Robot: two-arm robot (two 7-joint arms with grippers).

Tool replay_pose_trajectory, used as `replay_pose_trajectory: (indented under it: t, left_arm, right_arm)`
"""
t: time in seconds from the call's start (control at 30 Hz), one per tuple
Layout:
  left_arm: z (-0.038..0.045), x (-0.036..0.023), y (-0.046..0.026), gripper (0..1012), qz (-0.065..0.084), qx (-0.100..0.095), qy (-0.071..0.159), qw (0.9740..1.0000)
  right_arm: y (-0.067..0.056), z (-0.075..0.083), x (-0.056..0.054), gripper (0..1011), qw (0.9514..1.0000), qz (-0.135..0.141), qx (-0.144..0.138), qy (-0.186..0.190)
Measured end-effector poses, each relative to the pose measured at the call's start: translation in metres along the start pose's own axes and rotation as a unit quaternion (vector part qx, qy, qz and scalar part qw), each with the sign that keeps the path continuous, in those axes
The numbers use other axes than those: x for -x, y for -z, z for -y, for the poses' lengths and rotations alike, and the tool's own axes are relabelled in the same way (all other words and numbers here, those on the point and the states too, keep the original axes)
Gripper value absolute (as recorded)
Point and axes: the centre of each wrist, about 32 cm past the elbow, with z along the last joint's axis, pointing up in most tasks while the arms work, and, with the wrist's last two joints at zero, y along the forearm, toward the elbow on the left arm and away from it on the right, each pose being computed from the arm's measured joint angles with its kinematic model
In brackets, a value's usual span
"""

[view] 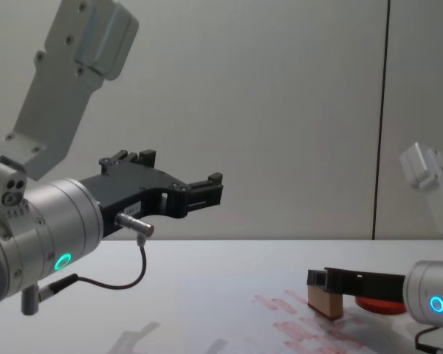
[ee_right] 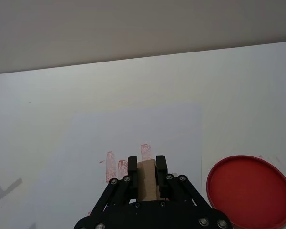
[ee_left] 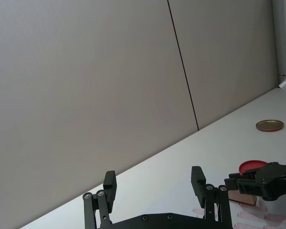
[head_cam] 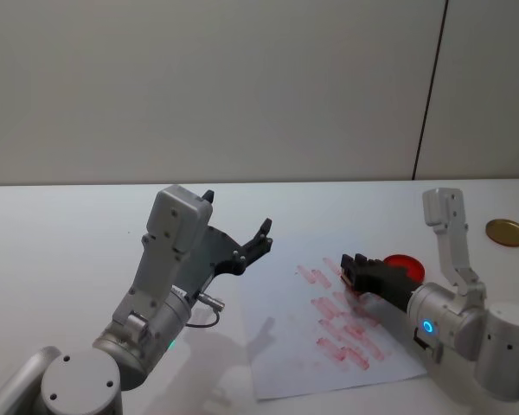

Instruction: Use the one hand to pick up the stamp and affix it onto the A4 paper.

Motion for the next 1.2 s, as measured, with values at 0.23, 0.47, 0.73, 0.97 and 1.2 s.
replay_pose_trajectory:
  t: [0.23, 0.47, 0.73, 0.97, 1.2]
  left_arm:
    - [0.0, 0.0, 0.0, 993, 0.0, 0.0, 0.0, 1.0]
    - [0.0, 0.0, 0.0, 993, 0.0, 0.0, 0.0, 1.0]
    - [0.0, 0.0, 0.0, 993, 0.0, 0.0, 0.0, 1.0]
    - [0.0, 0.0, 0.0, 993, 0.0, 0.0, 0.0, 1.0]
    - [0.0, 0.0, 0.0, 993, 0.0, 0.0, 0.0, 1.0]
  right_arm:
    - [-0.003, 0.003, 0.003, 219, 0.9999, 0.007, -0.011, -0.002]
    - [-0.011, 0.009, 0.008, 219, 0.999, 0.024, -0.036, -0.006]
    - [-0.029, 0.018, 0.018, 219, 0.995, 0.045, -0.087, -0.02]
    - [-0.047, 0.03, 0.028, 219, 0.9882, 0.066, -0.135, -0.03]
    - [-0.061, 0.045, 0.034, 219, 0.9825, 0.081, -0.167, -0.018]
